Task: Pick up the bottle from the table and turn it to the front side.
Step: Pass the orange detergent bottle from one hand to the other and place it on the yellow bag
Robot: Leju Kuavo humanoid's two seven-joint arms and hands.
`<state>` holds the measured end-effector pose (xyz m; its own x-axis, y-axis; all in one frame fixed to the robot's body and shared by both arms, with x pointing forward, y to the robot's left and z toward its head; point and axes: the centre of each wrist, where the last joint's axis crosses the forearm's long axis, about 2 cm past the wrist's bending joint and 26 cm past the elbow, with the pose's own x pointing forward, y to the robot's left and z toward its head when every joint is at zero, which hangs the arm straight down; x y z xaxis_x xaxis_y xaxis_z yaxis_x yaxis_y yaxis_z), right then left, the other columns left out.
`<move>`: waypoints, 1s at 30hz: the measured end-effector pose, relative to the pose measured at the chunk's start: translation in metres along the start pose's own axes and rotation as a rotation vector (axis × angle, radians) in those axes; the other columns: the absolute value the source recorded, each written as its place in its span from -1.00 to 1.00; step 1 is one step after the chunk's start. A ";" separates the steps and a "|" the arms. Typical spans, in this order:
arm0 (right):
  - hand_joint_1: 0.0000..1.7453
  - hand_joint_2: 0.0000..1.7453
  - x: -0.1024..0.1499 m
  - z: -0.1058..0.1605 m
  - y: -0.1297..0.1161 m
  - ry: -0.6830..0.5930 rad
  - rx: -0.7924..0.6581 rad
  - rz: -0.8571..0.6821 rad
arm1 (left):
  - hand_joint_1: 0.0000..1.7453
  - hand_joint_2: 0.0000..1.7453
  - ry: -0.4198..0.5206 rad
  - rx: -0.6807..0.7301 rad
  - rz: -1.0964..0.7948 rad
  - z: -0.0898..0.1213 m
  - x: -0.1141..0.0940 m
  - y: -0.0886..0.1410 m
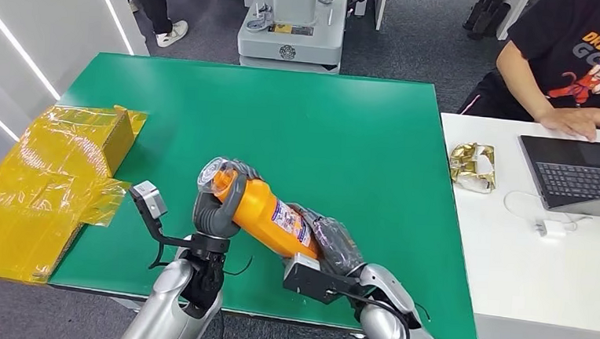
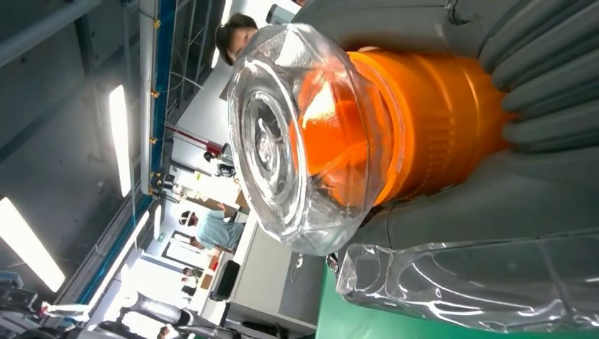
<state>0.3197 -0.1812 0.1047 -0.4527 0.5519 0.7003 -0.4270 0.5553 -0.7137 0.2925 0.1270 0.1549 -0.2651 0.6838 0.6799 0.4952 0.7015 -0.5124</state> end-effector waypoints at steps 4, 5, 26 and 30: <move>-1.00 1.00 0.005 0.001 0.001 -0.013 -0.070 -0.010 | 1.00 1.00 -0.002 0.001 0.002 -0.001 0.000 -0.001; -1.00 1.00 0.006 0.001 0.001 -0.018 -0.087 -0.014 | 1.00 1.00 -0.002 0.002 0.001 -0.001 0.000 -0.002; -1.00 1.00 0.065 0.013 0.003 -0.284 -0.520 -0.167 | 1.00 1.00 -0.019 0.075 -0.045 0.002 0.000 0.000; -1.00 1.00 0.084 0.024 0.004 -0.384 -0.721 -0.247 | 1.00 1.00 -0.037 0.088 -0.097 -0.002 0.005 0.001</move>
<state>0.2609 -0.1480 0.1598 -0.7017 0.1863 0.6877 -0.0044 0.9641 -0.2656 0.2929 0.1309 0.1587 -0.3396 0.6176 0.7094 0.3918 0.7785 -0.4902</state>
